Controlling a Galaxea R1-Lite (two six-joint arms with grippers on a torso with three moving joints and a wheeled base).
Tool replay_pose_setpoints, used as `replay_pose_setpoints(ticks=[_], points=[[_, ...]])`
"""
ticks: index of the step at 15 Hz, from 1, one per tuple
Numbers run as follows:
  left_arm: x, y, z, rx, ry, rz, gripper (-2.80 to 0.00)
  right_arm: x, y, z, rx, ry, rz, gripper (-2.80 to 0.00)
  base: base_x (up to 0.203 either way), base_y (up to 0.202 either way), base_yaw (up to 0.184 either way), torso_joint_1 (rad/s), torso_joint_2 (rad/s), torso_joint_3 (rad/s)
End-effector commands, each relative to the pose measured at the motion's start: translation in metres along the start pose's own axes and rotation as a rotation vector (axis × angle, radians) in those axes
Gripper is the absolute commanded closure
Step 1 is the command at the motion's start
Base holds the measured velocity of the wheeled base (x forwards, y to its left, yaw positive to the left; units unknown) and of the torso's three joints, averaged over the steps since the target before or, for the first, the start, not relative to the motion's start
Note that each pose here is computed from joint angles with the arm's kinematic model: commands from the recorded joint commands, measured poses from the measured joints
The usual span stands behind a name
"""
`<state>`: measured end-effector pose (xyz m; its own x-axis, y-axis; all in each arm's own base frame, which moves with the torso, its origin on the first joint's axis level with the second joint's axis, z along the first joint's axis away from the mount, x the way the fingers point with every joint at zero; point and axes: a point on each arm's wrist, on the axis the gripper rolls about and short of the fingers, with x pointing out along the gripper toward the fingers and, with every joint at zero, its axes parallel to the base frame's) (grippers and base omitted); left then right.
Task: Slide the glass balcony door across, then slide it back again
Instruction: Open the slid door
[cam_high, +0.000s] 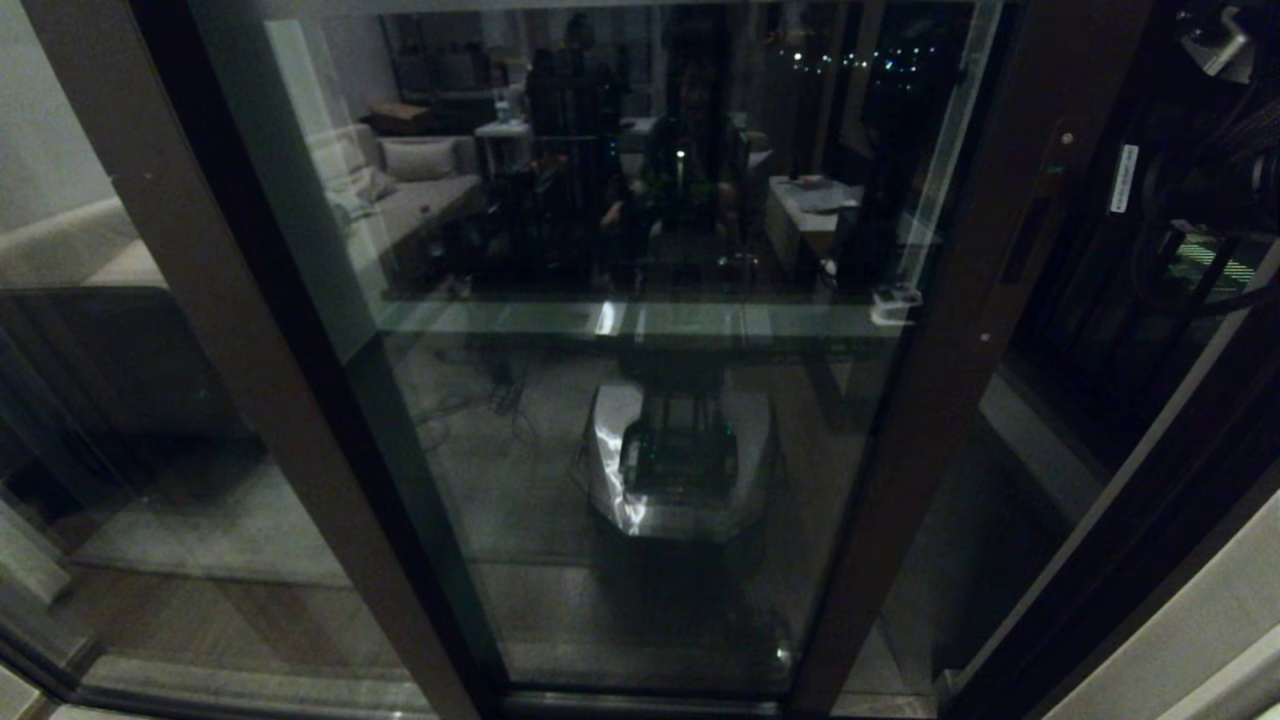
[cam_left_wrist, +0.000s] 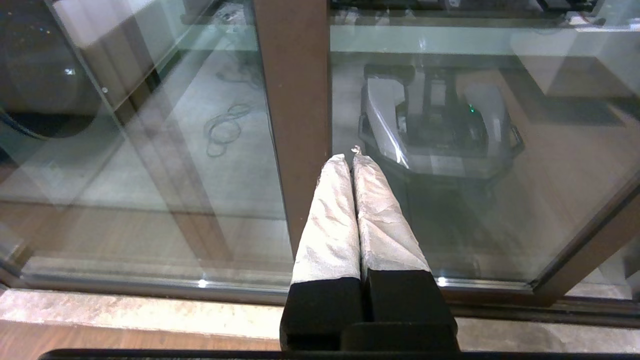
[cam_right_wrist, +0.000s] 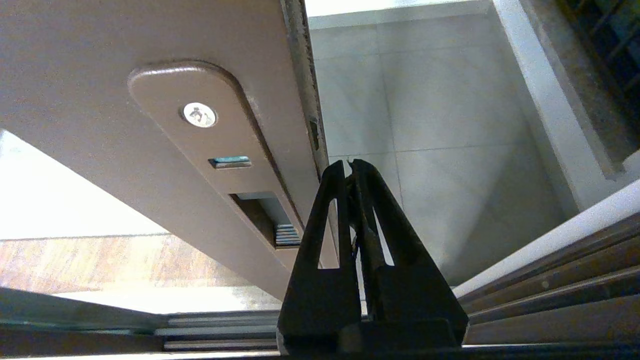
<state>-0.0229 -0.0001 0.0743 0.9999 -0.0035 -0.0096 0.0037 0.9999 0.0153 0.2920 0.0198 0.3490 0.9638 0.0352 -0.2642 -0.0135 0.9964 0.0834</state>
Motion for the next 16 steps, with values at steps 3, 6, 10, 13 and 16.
replay_pose_setpoints(ticks=[3, 6, 10, 13, 16], points=[[0.000, 0.000, 0.000, 0.000, 0.001, -0.001, 0.00, 0.001, 0.010, -0.002, -0.005, 0.010, 0.033, 0.00, 0.000, 0.000, 0.000, 0.000, 0.00, 0.000], [0.000, 0.000, 0.000, 0.000, 0.002, -0.001, 0.00, -0.001, 0.024, -0.003, 0.000, 0.004, 0.054, 0.00, 0.000, 0.000, 0.000, 0.000, 0.00, 0.000], [0.000, 0.000, 0.000, 0.000, 0.001, 0.000, 0.00, 0.001, 0.039, -0.006, -0.006, 0.006, 0.062, 0.00, 0.000, 0.000, 0.000, 0.000, 0.00, 0.000], [0.000, 0.000, 0.000, 0.000, 0.001, -0.001, 0.00, 0.001, 0.049, -0.007, -0.002, -0.001, 0.090, 0.00, 0.000, 0.000, 0.000, 0.000, 0.00, 0.000], [0.000, 0.000, 0.000, 0.000, 0.001, -0.001, 0.00, 0.000, 0.051, -0.008, -0.006, -0.003, 0.066, 0.00, 0.000, 0.000, 0.000, 0.000, 0.00, 0.000]])
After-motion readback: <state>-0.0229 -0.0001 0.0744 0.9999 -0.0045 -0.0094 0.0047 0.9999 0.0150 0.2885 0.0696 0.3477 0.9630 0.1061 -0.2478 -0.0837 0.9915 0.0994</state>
